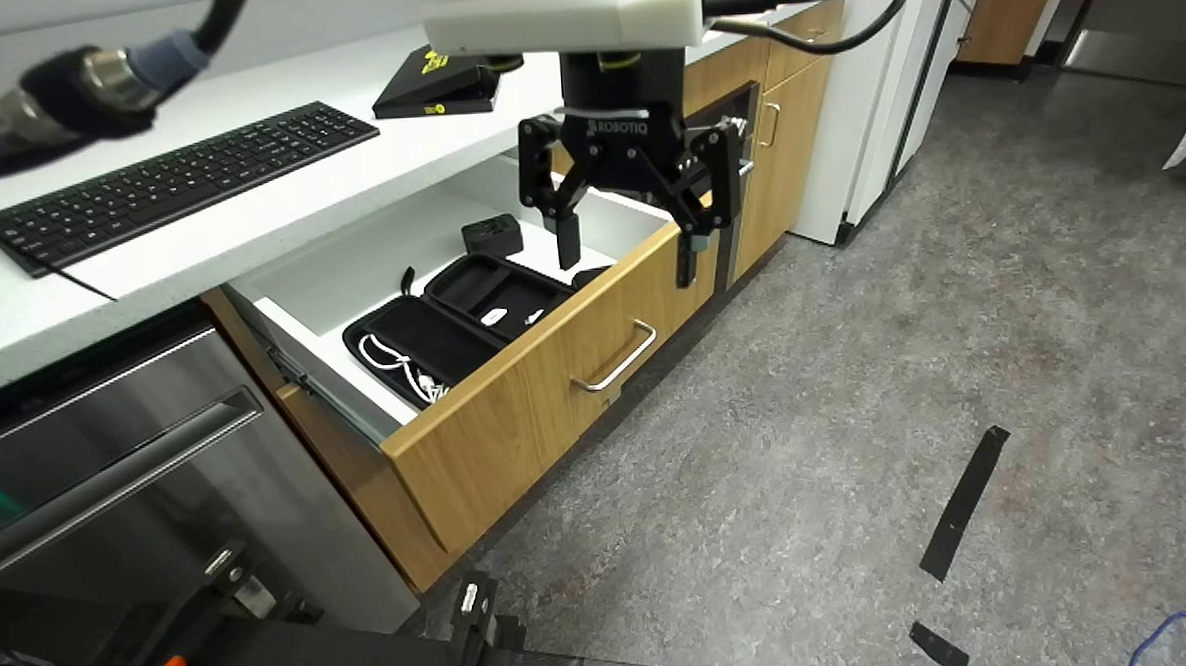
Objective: Close the open drawer.
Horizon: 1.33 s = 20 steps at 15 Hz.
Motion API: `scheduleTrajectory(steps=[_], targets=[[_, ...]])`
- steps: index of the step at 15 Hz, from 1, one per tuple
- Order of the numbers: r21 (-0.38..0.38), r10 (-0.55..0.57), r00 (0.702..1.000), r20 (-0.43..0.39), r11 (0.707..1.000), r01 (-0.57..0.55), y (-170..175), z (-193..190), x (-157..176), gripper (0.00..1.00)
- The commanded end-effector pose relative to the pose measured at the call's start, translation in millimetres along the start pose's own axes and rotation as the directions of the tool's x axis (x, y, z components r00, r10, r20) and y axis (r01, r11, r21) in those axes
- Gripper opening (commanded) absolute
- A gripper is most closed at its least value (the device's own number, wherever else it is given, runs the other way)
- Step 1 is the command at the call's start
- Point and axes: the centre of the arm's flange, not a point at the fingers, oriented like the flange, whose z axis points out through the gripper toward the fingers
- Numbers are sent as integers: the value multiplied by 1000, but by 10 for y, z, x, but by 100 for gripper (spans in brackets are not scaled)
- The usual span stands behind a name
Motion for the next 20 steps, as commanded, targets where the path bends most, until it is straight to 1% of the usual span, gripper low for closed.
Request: scheduleTrajectory(steps=[1,2,3,4,6,9,11,13,14,15,16,18,19,20], targets=[[0,0,1000,-2,1000,0,-4,-9,6,100],[0,0,1000,-4,1000,0,-3,-17,11,100],[-30,47,996,-70,998,-49,-30,27,25,100],[-62,85,990,-113,994,-93,1,128,119,100],[-98,142,976,-162,982,-160,95,301,293,100],[-147,247,944,-219,948,-282,243,638,512,100],[-168,314,911,-269,916,-365,331,870,636,100],[-172,374,875,-307,882,-438,359,1097,797,100],[-170,405,859,-314,866,-470,330,1201,881,100],[-163,428,849,-311,856,-491,287,1281,947,100],[-159,438,852,-288,855,-494,198,1354,1018,100],[-144,446,859,-253,860,-489,-3,1496,1136,100],[-119,435,871,-228,876,-468,-124,1539,1158,100],[-108,432,876,-213,881,-461,-201,1579,1163,100]])
